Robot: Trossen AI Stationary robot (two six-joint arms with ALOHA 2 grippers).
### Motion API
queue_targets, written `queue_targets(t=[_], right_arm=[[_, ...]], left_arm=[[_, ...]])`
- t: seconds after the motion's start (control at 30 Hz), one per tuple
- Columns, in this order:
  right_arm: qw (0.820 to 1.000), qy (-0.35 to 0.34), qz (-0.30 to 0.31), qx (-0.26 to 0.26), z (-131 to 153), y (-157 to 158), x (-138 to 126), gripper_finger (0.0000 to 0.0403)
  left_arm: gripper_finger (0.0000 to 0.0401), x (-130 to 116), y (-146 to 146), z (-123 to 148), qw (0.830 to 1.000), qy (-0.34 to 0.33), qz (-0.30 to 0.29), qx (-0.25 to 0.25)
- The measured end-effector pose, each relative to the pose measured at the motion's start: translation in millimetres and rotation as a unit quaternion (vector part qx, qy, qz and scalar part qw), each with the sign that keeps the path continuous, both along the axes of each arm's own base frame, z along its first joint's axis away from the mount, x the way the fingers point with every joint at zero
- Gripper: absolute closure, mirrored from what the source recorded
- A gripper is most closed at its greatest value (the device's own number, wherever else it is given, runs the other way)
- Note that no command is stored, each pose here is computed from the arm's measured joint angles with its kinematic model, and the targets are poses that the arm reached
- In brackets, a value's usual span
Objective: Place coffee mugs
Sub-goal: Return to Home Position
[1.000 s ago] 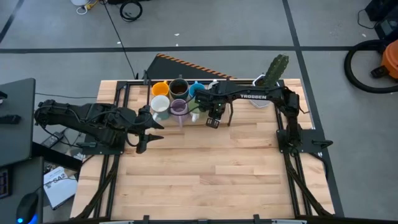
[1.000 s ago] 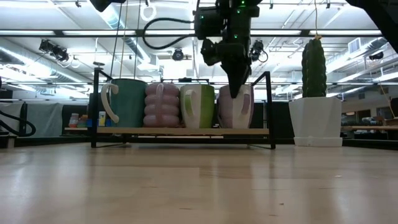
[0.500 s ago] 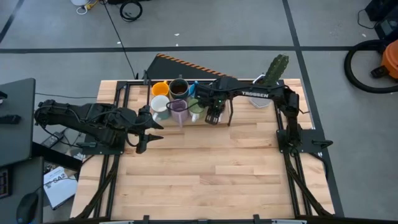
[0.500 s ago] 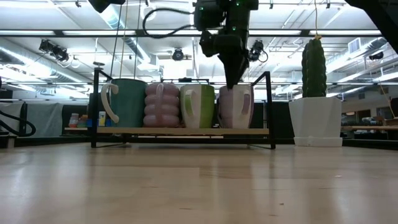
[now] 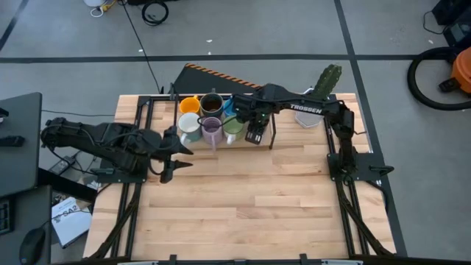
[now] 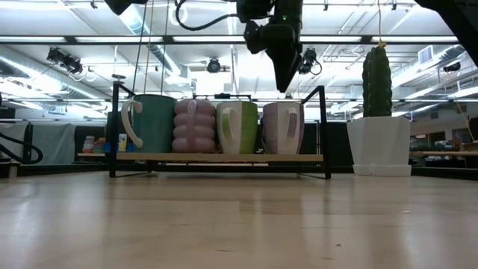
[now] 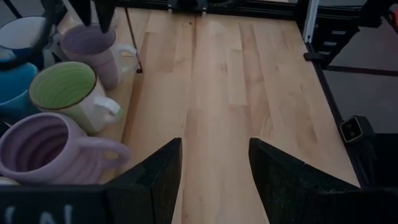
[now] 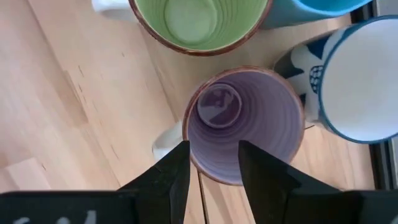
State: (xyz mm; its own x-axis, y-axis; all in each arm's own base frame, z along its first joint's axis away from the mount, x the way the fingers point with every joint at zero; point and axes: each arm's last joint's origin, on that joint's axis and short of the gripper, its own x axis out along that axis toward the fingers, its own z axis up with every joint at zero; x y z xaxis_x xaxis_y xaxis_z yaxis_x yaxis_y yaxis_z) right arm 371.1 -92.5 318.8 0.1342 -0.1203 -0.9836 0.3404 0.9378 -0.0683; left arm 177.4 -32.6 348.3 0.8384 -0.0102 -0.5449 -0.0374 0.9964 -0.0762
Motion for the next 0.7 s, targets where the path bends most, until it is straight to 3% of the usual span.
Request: queue_targets(t=[0.37,0.53,0.7], right_arm=[[0.997,-0.072,0.010,-0.034,47,8,-27,0.0260],[0.987,-0.142,0.015,-0.077,71,23,-50,0.0260],[0.964,-0.245,0.024,-0.102,62,49,-74,0.0260]], left_arm=[[0.0209,-1,-6,1,0.999,-0.010,0.003,0.050],[0.0209,4,-13,4,0.996,-0.063,-0.017,0.055],[0.0209,9,-25,-34,0.991,-0.110,-0.049,0.051]])
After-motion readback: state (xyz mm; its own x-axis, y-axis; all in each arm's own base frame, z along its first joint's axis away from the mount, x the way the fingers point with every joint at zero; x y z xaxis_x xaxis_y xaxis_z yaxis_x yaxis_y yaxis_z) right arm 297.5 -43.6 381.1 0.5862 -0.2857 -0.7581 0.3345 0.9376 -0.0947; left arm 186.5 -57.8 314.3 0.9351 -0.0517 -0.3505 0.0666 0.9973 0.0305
